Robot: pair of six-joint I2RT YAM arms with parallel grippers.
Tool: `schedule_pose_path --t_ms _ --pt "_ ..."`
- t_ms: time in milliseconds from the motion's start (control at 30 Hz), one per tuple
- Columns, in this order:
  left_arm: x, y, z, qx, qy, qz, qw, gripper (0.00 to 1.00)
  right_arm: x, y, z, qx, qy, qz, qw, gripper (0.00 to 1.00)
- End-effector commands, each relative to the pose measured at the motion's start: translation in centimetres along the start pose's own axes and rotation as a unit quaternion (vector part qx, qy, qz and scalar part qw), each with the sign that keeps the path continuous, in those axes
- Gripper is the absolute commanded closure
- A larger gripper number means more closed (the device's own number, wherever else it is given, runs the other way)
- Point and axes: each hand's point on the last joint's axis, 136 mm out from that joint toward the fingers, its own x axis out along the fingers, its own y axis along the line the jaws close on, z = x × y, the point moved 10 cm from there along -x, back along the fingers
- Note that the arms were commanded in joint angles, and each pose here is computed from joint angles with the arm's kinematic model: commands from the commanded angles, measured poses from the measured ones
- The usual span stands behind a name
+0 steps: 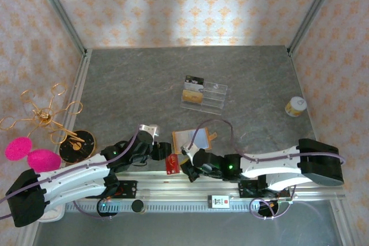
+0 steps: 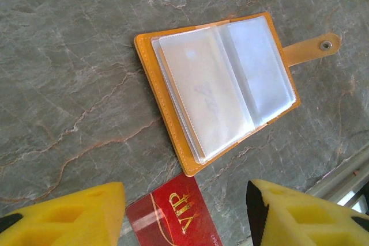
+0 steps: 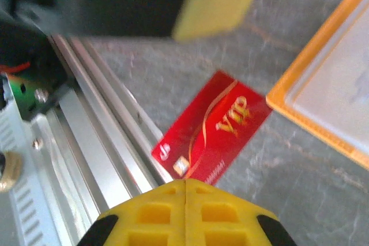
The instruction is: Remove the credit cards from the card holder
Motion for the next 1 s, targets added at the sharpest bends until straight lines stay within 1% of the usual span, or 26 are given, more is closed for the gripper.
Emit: schedule_pose_path --t_ms 0,200,333,467,533,633,700,767,967 --pt "0.2 0.1 -0.1 0.001 0.004 -0.005 1.0 0.42 0.6 0.8 -0.9 0.005 0.048 0.083 0.995 1.0" --pt "0.6 0.3 -0.5 0.007 0.026 0.001 1.0 0.43 1.7 1.3 -0.7 -0.004 0.061 0.091 0.994 1.0" --pt "0.7 0.4 -0.7 0.005 0.026 0.002 1.0 0.43 2.5 1.2 -0.7 -0.01 0.068 0.075 0.995 1.0" --pt "0.6 0.5 -0.7 0.006 0.025 0.004 1.0 0.42 2.9 1.2 -0.1 -0.018 0.06 0.059 0.996 1.0" --pt "0.6 0.5 -0.6 0.006 0.023 0.006 1.0 0.42 2.9 1.0 0.3 -0.016 0.048 0.039 0.998 1.0" --pt "0.5 0.5 -0.6 0.008 0.02 0.009 1.0 0.42 2.5 -0.6 1.2 0.0 0.027 -0.006 1.0 1.0" --pt "0.4 0.6 -0.5 0.006 0.017 0.009 1.0 0.42 2.5 -1.8 1.7 0.015 0.029 -0.018 0.999 1.0" --pt "0.4 0.5 -0.5 0.007 0.016 0.009 1.0 0.42 2.9 -2.4 2.0 0.019 0.031 -0.051 0.998 1.0" --pt "0.1 0.5 -0.4 0.005 0.01 0.008 1.0 0.42 4.2 -4.2 1.5 0.031 0.052 -0.107 0.992 1.0"
